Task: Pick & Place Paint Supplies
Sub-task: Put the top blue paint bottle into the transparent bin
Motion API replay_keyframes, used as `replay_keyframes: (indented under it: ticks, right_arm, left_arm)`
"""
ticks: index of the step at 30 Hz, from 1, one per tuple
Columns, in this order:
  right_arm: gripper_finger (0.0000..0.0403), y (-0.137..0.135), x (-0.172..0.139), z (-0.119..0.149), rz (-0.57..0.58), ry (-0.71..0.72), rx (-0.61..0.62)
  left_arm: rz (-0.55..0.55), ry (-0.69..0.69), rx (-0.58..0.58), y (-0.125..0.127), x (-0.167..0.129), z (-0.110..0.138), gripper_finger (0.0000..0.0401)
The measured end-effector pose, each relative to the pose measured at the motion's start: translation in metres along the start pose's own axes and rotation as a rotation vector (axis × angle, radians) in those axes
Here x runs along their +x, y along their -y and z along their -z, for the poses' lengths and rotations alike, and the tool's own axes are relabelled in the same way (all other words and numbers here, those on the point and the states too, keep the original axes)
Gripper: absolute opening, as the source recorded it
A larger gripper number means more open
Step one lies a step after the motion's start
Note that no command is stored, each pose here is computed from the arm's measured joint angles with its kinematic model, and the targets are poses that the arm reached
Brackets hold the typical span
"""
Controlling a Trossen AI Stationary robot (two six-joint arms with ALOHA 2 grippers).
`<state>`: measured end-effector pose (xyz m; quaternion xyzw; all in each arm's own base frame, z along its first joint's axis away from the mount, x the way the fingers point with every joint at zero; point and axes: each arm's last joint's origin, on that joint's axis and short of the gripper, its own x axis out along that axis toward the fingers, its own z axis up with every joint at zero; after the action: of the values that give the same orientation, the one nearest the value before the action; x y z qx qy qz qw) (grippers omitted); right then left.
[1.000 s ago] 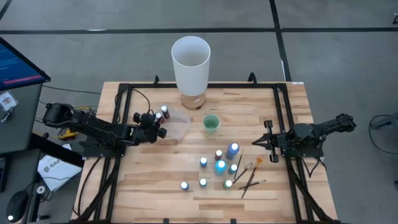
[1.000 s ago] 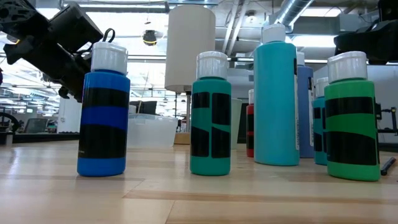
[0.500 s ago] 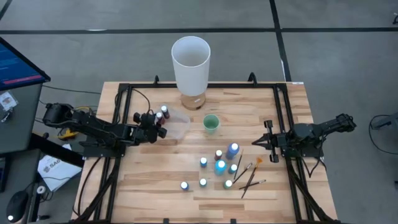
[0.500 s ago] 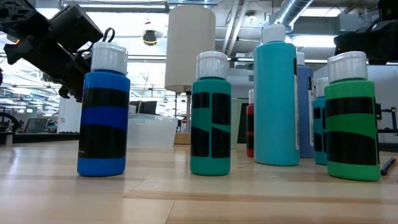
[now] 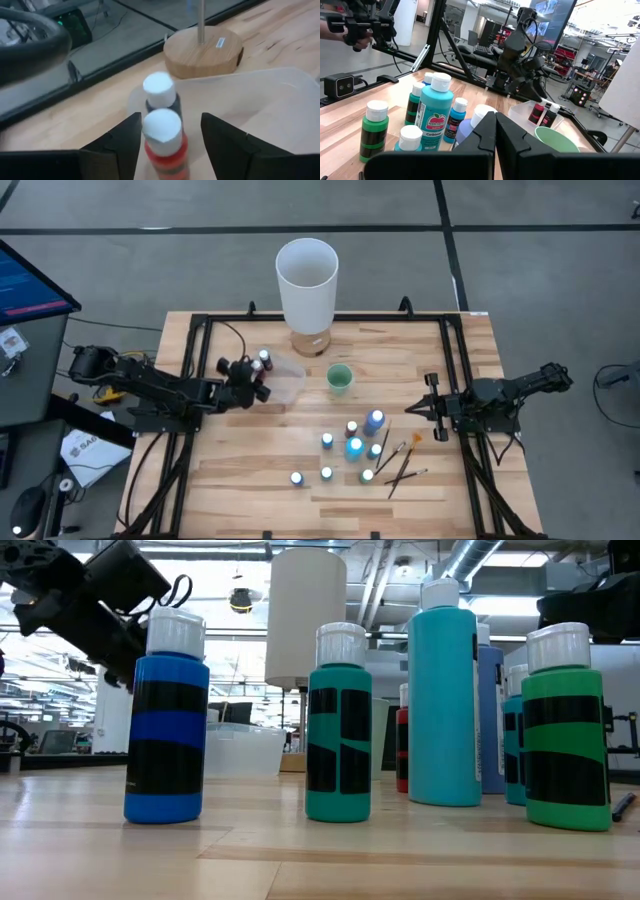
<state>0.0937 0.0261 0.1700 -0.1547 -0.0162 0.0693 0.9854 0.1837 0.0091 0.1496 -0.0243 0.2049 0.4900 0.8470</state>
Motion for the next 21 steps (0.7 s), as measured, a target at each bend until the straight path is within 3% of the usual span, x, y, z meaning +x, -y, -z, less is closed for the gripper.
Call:
replay_keyframes:
  ticks: [14,21]
  right_arm:
    - [0.0000,0.000,0.000,0.000,0.000,0.000,0.000]
    - [0.0000,0.000,0.000,0.000,0.000,0.000,0.000]
  left_arm:
    - [0.028,0.077,0.143,0.015,-0.007,-0.047,0.0188]
    - [0.108,0.148,0.076,0.013,-0.026,-0.077,0.0188]
